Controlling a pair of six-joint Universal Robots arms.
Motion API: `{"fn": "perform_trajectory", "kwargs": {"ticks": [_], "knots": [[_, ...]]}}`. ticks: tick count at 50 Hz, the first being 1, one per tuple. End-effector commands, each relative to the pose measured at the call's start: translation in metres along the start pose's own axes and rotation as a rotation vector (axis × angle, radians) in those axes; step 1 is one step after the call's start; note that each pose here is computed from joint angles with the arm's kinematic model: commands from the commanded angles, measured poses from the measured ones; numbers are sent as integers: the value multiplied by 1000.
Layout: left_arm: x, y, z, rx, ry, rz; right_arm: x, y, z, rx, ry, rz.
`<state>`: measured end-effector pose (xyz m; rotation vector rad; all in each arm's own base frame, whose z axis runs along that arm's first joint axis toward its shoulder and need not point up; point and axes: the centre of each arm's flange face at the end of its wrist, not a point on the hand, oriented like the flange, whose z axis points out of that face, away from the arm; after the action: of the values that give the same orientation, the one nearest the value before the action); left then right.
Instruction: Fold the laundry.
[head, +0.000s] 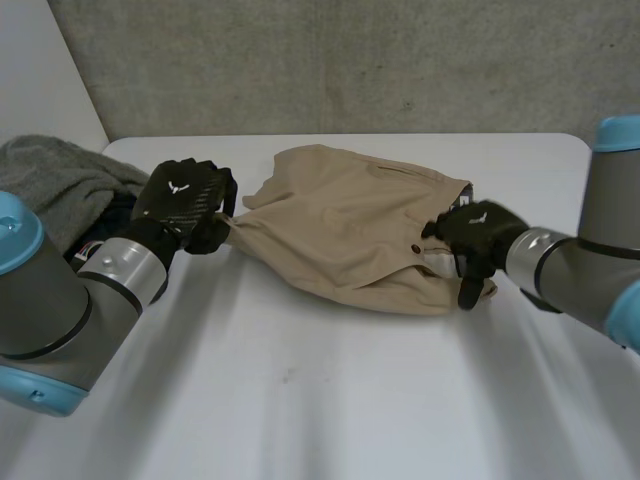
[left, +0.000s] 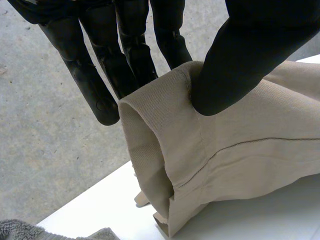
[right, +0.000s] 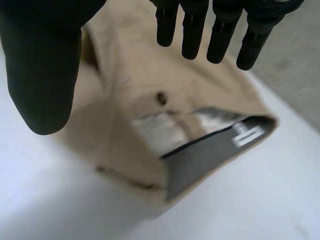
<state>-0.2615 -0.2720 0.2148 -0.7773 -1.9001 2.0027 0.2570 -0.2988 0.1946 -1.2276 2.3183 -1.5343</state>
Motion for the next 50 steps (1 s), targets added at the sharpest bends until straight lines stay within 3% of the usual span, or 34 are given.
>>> {"fn": "perform_trajectory", "kwargs": {"ticks": [1,5,11,17,22,25,32,38,42,44,45,47,50], "knots": [[2,4,-1,-15,1,-1,-17,21,22,-72,-56,-5],[3,10,-5,-43,7,9,-5,15,29,-23,15,12],[11,16,-33,-188,57,47,12,0,-6,29,110,50],[36,21,-94,-487,265,95,-7,29,-49,-117,28,-167],[51,17,-137,-705,441,146,-27,57,-91,-323,-151,-429],[54,11,-151,-794,520,182,-31,55,-94,-313,-165,-425],[45,7,-111,-664,460,270,-31,47,-76,-265,-146,-298],[26,1,-32,-450,270,378,-24,25,-46,-181,-113,-340],[5,-52,28,-160,62,455,12,-42,-19,75,111,-289],[-7,-84,47,-3,-38,465,44,-93,-17,316,287,-140],[-19,-118,61,173,-126,459,54,-107,-18,399,332,-83],[-32,-148,71,349,-208,427,79,-138,-24,644,433,59],[-48,-197,73,670,-286,337,99,-163,-37,940,513,124]]}}
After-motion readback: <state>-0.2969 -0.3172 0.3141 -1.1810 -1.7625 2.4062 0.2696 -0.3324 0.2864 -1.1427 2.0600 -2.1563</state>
